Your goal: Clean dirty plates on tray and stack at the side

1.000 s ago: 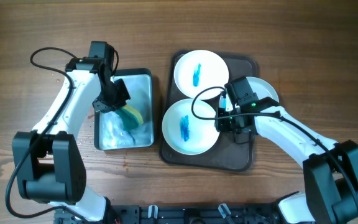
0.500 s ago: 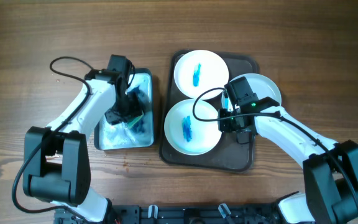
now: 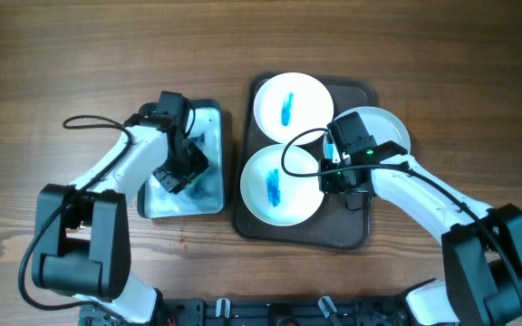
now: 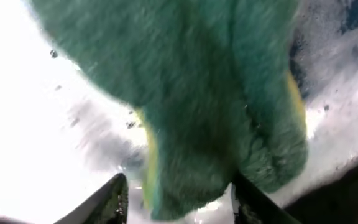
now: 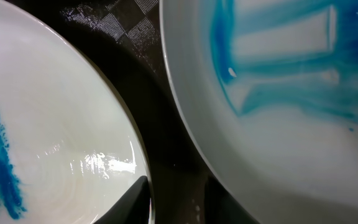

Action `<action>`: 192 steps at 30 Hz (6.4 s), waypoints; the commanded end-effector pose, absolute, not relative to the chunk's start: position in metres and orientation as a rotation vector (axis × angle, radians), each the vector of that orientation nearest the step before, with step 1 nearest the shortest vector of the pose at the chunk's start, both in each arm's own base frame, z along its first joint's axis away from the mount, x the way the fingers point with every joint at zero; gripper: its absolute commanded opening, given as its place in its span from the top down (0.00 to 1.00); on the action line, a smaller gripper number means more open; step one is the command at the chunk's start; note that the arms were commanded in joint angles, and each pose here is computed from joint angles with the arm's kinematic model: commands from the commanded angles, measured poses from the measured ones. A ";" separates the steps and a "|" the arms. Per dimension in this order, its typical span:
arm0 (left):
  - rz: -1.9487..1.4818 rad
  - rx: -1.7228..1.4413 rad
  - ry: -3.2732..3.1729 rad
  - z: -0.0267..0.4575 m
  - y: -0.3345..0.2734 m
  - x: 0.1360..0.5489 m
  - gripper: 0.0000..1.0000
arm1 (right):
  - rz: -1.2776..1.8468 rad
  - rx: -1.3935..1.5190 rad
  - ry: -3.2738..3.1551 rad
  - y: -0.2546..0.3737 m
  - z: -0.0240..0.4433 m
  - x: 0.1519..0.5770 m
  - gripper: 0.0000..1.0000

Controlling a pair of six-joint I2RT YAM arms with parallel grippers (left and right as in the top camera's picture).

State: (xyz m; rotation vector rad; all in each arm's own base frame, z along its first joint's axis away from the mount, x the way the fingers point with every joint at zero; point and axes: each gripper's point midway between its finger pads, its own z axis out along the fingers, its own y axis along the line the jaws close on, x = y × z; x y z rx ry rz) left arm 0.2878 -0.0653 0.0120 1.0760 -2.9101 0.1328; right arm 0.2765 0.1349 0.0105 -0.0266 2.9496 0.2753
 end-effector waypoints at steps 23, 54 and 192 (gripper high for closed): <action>0.056 1.069 -3.062 -0.004 -0.051 0.305 0.96 | 0.275 -0.018 2.956 0.133 0.001 0.273 0.66; 0.663 -0.024 -3.256 0.108 -0.199 0.303 0.96 | 0.146 0.122 3.093 0.116 -0.050 0.261 0.96; 0.663 0.001 -3.178 -0.009 -0.319 0.324 0.96 | -0.111 0.281 3.093 0.083 -0.046 0.251 0.96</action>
